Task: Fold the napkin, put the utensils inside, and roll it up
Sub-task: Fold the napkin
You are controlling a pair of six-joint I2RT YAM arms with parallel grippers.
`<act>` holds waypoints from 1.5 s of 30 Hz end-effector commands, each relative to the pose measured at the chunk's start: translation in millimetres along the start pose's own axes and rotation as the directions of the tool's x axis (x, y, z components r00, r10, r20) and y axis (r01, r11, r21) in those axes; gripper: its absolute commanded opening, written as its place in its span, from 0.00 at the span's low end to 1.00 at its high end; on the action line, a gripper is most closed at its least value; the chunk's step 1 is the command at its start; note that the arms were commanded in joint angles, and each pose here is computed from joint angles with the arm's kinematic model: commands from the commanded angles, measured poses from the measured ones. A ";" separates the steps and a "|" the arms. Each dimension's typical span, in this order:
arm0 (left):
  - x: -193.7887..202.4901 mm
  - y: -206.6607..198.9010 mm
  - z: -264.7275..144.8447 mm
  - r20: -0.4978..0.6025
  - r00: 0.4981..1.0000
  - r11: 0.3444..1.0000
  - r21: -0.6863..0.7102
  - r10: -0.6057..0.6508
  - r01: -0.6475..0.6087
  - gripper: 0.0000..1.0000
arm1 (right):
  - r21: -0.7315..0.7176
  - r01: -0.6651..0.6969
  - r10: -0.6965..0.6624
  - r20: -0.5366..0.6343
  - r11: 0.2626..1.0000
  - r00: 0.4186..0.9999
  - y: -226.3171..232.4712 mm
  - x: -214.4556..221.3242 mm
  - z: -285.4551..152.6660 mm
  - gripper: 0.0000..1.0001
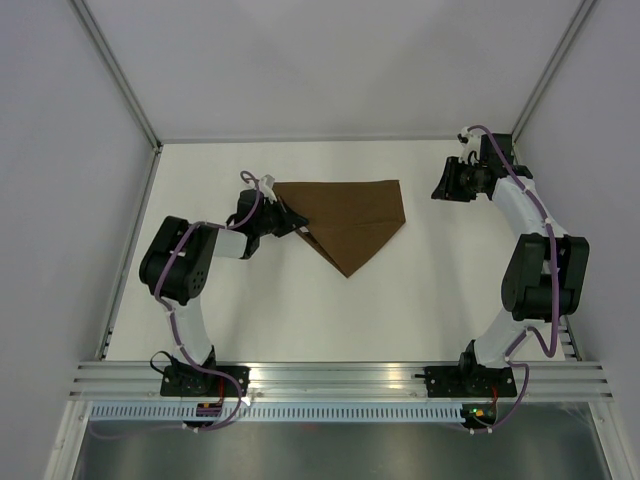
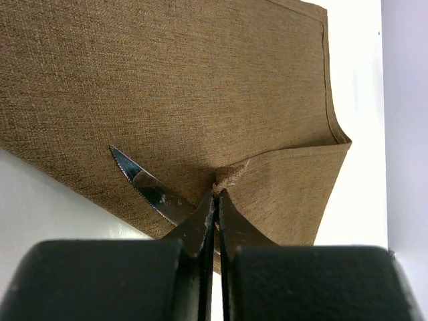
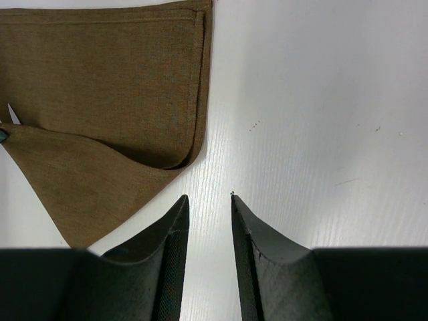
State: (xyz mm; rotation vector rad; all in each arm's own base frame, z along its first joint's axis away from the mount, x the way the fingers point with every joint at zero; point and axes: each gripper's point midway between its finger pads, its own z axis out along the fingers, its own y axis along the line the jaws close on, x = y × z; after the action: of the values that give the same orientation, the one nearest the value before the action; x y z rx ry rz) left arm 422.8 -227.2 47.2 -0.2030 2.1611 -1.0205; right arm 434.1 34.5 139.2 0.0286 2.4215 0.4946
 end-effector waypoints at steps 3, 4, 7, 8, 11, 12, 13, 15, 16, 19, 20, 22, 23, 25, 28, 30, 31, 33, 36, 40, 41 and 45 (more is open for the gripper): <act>-17.2 -13.3 3.8 0.035 0.999 0.997 0.067 -0.029 0.027 0.05 | -0.009 0.004 -0.004 0.002 1.000 1.000 1.5 -2.6 -0.5 0.37; -17.4 -12.1 3.6 0.036 0.999 0.998 0.064 -0.030 0.028 0.08 | -0.009 0.003 -0.003 -0.001 1.000 1.000 1.3 -1.6 -0.4 0.37; -20.4 -11.2 1.6 0.047 0.998 0.998 0.063 -0.035 0.032 0.23 | -0.009 0.003 -0.004 -0.002 1.000 1.000 1.1 -1.0 -0.2 0.37; -22.2 -11.7 -0.1 0.053 0.998 0.997 0.065 -0.037 0.034 0.29 | -0.009 0.005 -0.005 -0.002 1.000 1.000 1.2 -1.2 -0.4 0.37; -29.4 -11.9 -3.7 0.076 0.996 0.997 0.068 -0.041 0.036 0.37 | -0.009 0.004 -0.004 -0.005 1.000 1.000 1.1 -0.3 -0.3 0.37; -32.3 -13.5 -6.1 0.084 0.996 0.997 0.071 -0.038 0.032 0.38 | -0.009 0.004 -0.004 -0.004 1.000 1.000 1.0 -0.9 0.1 0.37; -36.3 -12.3 -7.8 0.094 0.995 0.997 0.070 -0.037 0.030 0.39 | -0.008 0.003 -0.003 -0.005 1.000 1.000 0.4 -0.4 -0.5 0.37; -42.7 -11.8 -12.0 0.112 0.993 0.997 0.066 -0.038 0.030 0.41 | -0.010 0.005 -0.005 -0.007 1.000 1.000 1.3 0.1 -0.3 0.37; -48.5 -7.9 -14.9 0.125 0.991 0.998 0.060 -0.043 0.036 0.42 | -0.011 0.003 -0.003 -0.005 1.000 1.000 1.0 -0.3 -0.5 0.37; -67.4 1.0 -24.7 0.172 0.983 0.998 0.037 -0.062 0.057 0.43 | -0.013 0.003 -0.003 -0.008 1.000 1.000 1.5 0.2 0.4 0.37; -71.8 5.7 -27.9 0.187 0.980 0.997 0.025 -0.072 0.068 0.43 | -0.013 0.004 -0.004 -0.006 1.000 1.000 1.9 -0.7 -0.3 0.37; -89.8 20.2 -37.8 0.244 0.964 0.994 -0.016 -0.103 0.110 0.45 | -0.016 0.001 -0.001 -0.009 1.000 1.000 2.3 0.0 0.1 0.38; -96.7 25.9 -42.0 0.264 0.958 0.991 -0.033 -0.115 0.128 0.46 | -0.016 0.001 -0.001 -0.006 1.000 1.000 2.6 -0.7 -0.3 0.37; -113.8 44.9 -51.3 0.319 0.939 0.982 -0.091 -0.132 0.168 0.50 | -0.016 0.001 -0.001 -0.004 1.000 1.000 2.9 -1.3 -1.0 0.37; -141.2 61.4 -56.6 0.364 0.923 0.973 -0.142 -0.121 0.183 0.53 | -0.019 -0.001 0.001 -0.003 1.000 1.000 3.2 -2.3 -1.7 0.37; -156.9 70.6 -52.8 0.366 0.922 0.970 -0.146 -0.128 0.192 0.52 | -0.023 0.000 0.000 -0.004 1.000 1.000 4.3 -2.1 -1.5 0.38; -160.5 75.3 -51.2 0.366 0.922 0.966 -0.162 -0.130 0.201 0.52 | -0.024 0.000 0.000 -0.004 1.000 1.000 4.6 -2.1 -1.5 0.38; -168.6 80.6 -43.9 0.360 0.925 0.964 -0.182 -0.120 0.195 0.53 | -0.026 0.000 0.000 -0.005 1.000 1.000 4.8 -1.7 -1.6 0.37; -183.2 102.8 -46.0 0.374 0.920 0.950 -0.227 -0.119 0.215 0.53 | -0.032 0.001 -0.001 -0.003 0.999 1.000 5.9 -3.7 -1.2 0.37; -184.5 119.5 -40.7 0.369 0.921 0.930 -0.282 -0.123 0.237 0.54 | -0.038 0.000 0.000 -0.009 0.999 1.000 5.5 -3.6 2.1 0.37; -186.0 120.4 -39.7 0.370 0.921 0.929 -0.285 -0.119 0.235 0.54 | -0.039 -0.001 0.000 -0.010 0.999 1.000 5.5 -3.2 2.5 0.37; -180.5 130.7 -29.8 0.342 0.932 0.926 -0.297 -0.122 0.231 0.54 | -0.042 -0.005 0.004 -0.012 0.999 1.000 5.8 -3.1 3.3 0.37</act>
State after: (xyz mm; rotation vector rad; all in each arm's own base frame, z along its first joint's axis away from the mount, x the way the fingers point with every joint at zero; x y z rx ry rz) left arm 547.2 -48.6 73.0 -0.7017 1.9931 -0.6859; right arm 431.0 38.8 130.7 0.0219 2.4495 0.5322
